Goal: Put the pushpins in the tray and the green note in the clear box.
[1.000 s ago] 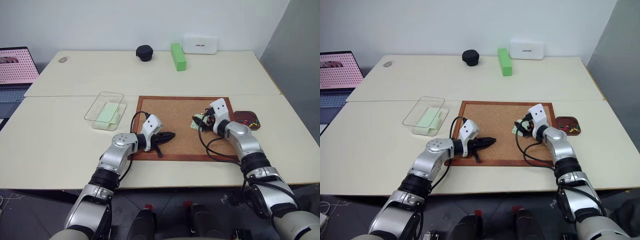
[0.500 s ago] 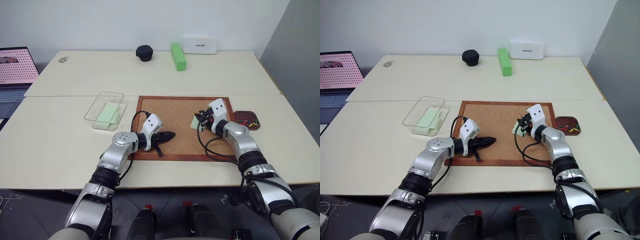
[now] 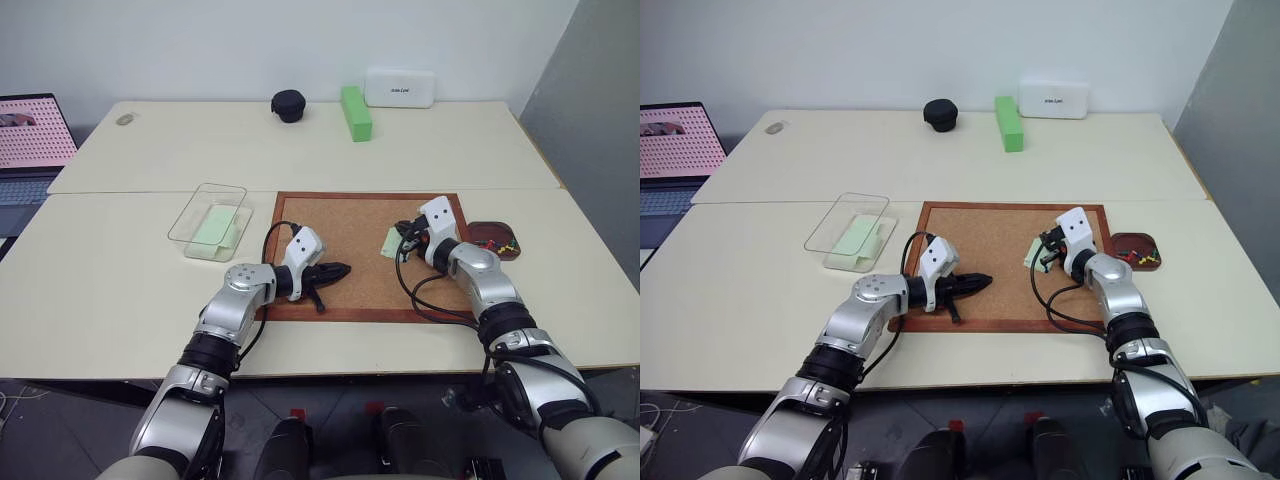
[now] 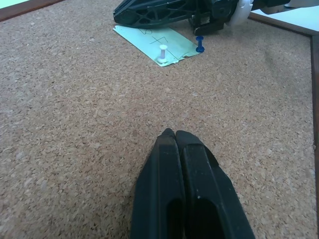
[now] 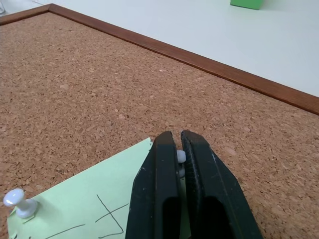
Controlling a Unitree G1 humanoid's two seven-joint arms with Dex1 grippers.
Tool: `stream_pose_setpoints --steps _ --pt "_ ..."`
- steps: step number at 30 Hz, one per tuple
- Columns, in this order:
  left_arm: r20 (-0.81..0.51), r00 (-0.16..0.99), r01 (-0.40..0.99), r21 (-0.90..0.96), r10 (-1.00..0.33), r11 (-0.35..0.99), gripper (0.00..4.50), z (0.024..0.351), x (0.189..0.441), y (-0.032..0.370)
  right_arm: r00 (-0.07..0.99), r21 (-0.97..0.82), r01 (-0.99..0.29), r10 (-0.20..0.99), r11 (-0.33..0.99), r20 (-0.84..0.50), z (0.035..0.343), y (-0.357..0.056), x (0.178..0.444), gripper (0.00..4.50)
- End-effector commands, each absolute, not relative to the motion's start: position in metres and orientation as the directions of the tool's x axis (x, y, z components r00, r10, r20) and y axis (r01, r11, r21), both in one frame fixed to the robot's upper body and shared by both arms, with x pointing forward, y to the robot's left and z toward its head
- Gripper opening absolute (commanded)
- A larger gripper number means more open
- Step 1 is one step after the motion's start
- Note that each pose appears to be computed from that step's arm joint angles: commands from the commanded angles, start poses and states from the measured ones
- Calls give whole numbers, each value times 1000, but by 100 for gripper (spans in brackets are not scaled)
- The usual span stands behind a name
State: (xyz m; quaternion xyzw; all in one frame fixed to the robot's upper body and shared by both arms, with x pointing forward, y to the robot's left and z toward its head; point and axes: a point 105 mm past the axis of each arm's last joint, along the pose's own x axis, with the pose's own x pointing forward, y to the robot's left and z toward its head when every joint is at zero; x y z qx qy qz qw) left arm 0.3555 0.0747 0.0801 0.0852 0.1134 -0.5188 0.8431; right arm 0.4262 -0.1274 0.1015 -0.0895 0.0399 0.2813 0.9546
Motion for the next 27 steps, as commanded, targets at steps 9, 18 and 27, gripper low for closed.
stream_pose_setpoints --steps 9,18,27 --pt "-310 433 885 -32 -846 465 0 74 357 75 841 -192 -523 539 831 42 159 -142 411 3" --pt "-309 430 888 -26 -848 459 0 74 355 75 987 -228 -141 155 963 45 162 -226 408 3" --pt "-314 429 889 -19 -847 457 0 74 356 75 999 -273 -21 7 962 -51 144 -271 400 3"
